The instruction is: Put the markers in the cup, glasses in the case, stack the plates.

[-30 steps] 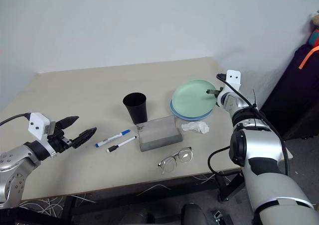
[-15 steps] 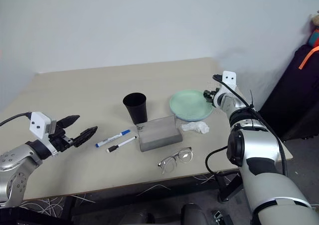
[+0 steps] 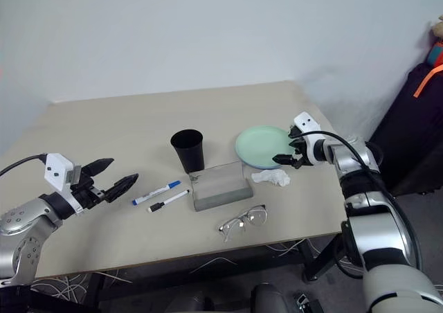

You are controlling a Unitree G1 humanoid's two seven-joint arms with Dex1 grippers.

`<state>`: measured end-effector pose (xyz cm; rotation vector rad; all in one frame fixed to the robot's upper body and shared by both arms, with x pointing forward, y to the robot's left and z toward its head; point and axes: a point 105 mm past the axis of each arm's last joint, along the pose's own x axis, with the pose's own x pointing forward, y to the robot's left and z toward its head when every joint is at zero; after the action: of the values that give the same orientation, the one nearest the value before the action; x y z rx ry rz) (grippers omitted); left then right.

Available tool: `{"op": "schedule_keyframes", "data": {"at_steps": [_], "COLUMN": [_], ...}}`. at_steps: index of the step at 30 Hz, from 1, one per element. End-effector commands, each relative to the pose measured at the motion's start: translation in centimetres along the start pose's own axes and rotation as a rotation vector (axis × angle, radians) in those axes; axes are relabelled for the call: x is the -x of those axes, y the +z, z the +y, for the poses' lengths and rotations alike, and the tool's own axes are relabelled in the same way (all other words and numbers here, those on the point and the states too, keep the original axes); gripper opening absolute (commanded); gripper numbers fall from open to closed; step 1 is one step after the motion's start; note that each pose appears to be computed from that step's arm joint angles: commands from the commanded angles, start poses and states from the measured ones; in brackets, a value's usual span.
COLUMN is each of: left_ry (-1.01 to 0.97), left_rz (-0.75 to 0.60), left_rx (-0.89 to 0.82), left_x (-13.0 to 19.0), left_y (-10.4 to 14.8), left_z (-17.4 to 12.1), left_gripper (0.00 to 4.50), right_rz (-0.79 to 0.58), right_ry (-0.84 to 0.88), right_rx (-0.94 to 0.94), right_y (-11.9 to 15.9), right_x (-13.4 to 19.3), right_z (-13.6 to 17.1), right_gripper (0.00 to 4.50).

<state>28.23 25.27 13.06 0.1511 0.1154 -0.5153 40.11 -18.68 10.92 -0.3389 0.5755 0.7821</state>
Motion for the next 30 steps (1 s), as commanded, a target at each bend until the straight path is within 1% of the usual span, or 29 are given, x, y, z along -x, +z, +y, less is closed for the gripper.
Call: {"op": "schedule_keyframes", "data": {"at_steps": [1, 4, 9, 16, 23, 28, 29, 30], "left_ry": [-0.004, -0.004, -0.005, -0.008, -0.009, -0.006, -0.005, -0.004], "left_rz": [-0.037, -0.037, -0.036, -0.037, -0.038, -0.038, -0.039, -0.039], "left_rx": [-0.033, -0.031, -0.031, -0.037, -0.039, -0.038, -0.037, -0.037], "left_x": [-0.1, -0.1, -0.1, -0.2, -0.2, -0.2, -0.1, -0.1], "left_y": [1.2, 1.2, 1.1, 1.3, 1.4, 1.3, 1.3, 1.3], "left_z": [-0.1, -0.2, -0.2, -0.1, -0.2, -0.3, -0.3, -0.3], "left_gripper": [4.5, 4.5, 4.5, 4.5, 4.5, 4.5, 4.5, 4.5], "right_rz": [-0.011, 0.024, 0.066, 0.052, 0.067, 0.077, 0.08, 0.083], "right_ry": [0.047, 0.085, 0.087, 0.063, 0.065, 0.063, 0.063, 0.062], "right_rx": [0.045, 0.035, 0.015, -0.028, -0.02, -0.013, -0.012, -0.01], "right_y": [1.0, -0.1, -1.5, -1.5, -2.0, -2.3, -2.4, -2.5], "right_x": [0.8, 0.8, -0.1, -1.7, -3.1, -3.5, -3.5, -3.5], "right_z": [1.0, 2.0, 2.5, 2.5, 2.9, 2.8, 2.8, 2.8], "right_gripper": [4.48, 4.48, 4.48, 4.48, 4.48, 4.48, 4.1, 3.92]}}
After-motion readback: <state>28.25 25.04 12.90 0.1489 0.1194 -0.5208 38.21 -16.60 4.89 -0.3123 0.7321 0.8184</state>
